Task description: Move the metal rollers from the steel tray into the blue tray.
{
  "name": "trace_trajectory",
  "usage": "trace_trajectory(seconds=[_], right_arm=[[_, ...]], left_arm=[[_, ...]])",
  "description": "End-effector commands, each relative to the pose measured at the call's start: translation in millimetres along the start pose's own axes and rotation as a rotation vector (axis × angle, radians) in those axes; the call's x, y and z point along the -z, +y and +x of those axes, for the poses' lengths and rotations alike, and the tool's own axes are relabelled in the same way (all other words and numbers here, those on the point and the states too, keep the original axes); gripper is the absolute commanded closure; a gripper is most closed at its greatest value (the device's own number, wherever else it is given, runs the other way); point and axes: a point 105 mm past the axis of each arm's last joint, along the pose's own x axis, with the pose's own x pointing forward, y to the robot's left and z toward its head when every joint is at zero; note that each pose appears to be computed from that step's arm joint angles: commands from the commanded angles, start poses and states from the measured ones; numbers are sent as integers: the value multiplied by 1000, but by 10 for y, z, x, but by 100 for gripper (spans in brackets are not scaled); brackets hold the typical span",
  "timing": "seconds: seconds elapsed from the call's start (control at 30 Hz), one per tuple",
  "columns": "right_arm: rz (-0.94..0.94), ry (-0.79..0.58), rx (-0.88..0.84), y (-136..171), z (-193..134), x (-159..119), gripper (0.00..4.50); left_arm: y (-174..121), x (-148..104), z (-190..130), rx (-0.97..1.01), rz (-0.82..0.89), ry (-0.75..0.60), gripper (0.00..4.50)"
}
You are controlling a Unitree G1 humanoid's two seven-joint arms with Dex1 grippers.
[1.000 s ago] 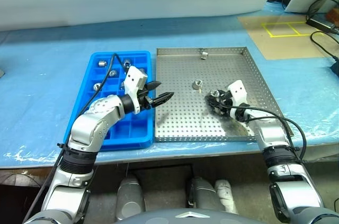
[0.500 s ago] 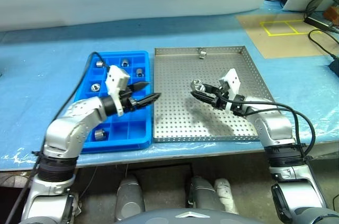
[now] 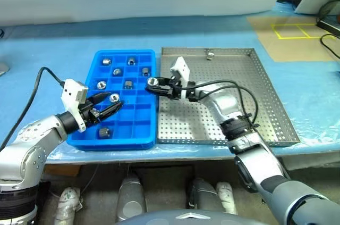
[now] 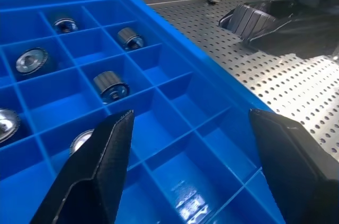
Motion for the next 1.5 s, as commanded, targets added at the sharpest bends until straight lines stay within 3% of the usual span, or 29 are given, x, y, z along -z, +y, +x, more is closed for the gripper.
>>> trace_trajectory(seconds=[0.03,0.27,0.47,0.6,0.8,0.97,1.1,1.23,1.5], right_arm=[[-17,-30,-42,58,139,-29,287],[-10,12,20,-32,284,153,287],[3,-24,79,-182,179,69,87],[-14,-77,102,-265,-63,-94,87],[-61,-104,225,-458,-848,-326,87],[-68,-4,415,-659,-1315,-66,87],[-83,53,485,-696,-1304,153,87],[-37,-6,553,-805,-1197,175,87],[-52,40,704,-1084,-1216,369,87]], left_arm=[[-112,-86,-35,-7,28,-49,84],[-203,-79,2,-12,10,-70,84],[-265,-57,84,20,5,-63,84],[-282,-72,163,57,6,-59,84],[-357,-89,386,150,2,-62,84],[-425,-91,577,222,2,-61,84],[-461,-135,675,266,16,-65,84],[-460,-159,720,278,31,-62,84],[-447,-140,692,262,38,-53,84]])
